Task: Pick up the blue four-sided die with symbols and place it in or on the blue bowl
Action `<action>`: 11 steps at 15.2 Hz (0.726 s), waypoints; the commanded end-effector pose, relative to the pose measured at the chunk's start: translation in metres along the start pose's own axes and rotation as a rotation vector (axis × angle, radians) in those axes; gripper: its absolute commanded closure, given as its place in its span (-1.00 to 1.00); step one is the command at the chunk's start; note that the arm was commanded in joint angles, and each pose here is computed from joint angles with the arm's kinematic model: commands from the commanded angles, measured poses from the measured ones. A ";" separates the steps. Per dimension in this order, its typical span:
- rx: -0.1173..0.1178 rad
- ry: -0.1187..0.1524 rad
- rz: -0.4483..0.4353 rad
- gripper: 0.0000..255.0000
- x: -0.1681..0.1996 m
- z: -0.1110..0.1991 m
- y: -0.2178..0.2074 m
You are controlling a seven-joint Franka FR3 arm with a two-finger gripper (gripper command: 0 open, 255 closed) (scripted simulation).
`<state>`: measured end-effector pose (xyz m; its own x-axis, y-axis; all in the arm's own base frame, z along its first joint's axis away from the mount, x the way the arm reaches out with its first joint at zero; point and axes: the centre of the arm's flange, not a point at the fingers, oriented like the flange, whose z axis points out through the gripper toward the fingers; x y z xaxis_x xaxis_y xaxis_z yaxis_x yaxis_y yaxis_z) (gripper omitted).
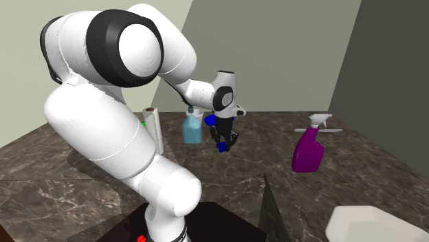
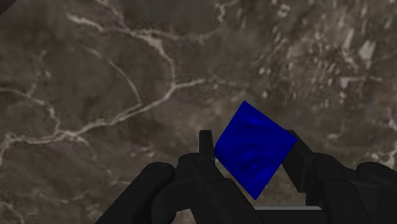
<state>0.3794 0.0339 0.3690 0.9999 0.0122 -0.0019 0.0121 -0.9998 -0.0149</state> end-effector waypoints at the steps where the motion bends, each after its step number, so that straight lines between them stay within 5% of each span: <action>1: 0.000 0.000 0.000 1.00 0.000 0.000 0.000; 11: 0.000 0.000 0.000 1.00 0.000 -0.042 0.000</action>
<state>0.3795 0.0336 0.4057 0.9999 0.0121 -0.0017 0.0121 -0.9998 -0.0149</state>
